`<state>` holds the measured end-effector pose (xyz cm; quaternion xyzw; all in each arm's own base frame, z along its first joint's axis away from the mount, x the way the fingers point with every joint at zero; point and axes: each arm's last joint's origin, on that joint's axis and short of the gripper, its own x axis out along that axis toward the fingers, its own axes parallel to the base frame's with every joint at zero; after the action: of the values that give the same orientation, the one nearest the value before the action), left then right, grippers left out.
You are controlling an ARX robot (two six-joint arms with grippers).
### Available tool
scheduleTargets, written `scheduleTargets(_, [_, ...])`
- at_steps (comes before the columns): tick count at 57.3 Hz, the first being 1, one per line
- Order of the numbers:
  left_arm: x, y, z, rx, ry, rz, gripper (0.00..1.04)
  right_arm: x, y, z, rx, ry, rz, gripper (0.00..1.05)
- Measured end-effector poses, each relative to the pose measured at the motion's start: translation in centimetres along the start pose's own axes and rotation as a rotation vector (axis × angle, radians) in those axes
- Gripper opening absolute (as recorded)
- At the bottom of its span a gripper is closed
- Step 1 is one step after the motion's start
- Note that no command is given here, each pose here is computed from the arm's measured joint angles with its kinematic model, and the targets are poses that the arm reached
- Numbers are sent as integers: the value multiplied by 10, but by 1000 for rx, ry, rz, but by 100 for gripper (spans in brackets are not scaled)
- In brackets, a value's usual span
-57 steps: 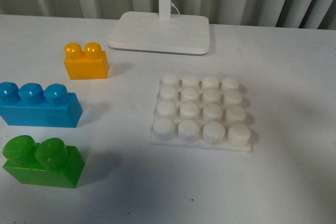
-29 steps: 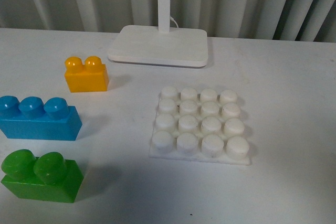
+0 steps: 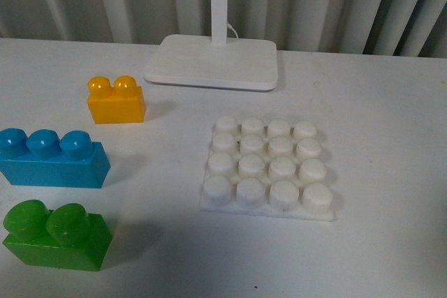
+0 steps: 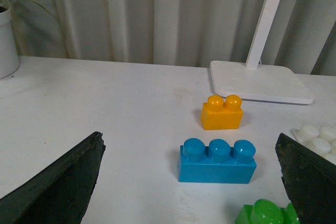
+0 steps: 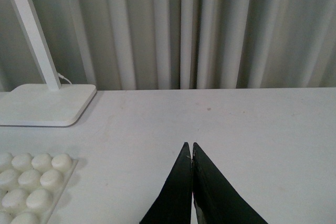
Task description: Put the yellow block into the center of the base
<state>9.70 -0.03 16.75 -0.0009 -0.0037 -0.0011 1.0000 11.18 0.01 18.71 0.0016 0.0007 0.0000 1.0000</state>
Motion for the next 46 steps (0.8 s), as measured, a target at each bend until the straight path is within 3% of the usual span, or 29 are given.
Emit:
scheduleTargets(26, [0, 0, 0, 0, 0, 0, 98, -14, 0, -22, 0, 2, 2, 1])
scheduleTargets(46, [0, 0, 0, 0, 0, 0, 98, -14, 0, -22, 0, -1, 2, 1])
